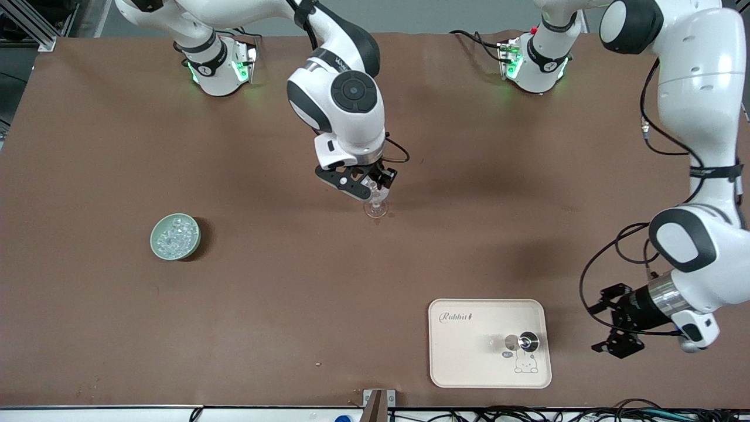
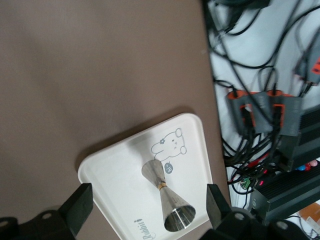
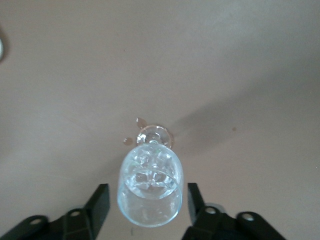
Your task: Pour wine and add ice with both arms
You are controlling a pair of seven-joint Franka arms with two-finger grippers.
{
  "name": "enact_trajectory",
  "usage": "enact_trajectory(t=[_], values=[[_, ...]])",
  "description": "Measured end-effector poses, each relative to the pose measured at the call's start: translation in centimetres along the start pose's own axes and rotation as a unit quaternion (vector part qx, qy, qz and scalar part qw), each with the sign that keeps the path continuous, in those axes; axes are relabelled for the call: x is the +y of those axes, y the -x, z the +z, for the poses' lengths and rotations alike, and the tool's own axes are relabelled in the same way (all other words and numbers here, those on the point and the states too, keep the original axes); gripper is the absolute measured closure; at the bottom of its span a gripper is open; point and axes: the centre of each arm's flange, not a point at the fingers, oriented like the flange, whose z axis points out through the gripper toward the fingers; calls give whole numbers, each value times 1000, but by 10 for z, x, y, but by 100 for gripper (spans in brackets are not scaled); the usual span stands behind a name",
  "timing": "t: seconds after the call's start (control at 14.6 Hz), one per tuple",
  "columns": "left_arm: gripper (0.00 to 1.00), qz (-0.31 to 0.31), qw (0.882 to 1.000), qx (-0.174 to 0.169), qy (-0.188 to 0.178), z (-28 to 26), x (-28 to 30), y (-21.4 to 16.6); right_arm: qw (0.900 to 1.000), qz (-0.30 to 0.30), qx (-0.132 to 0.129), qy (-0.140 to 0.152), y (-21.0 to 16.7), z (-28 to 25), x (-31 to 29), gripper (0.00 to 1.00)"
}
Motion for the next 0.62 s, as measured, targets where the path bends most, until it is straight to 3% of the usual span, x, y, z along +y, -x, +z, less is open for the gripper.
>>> enact_trajectory(t=[0.14,0.27,0.62], values=[[0,77,995,56,-17,-39,19,19,999,14,19,-24,-21,-40,9,1],[0,158,983,80,-42,-73,33,45,998,22,42,-30,-49,-88,33,0],[0,357,928,53,-95,-160,39,91,997,-8,77,11,-165,-202,165,0]])
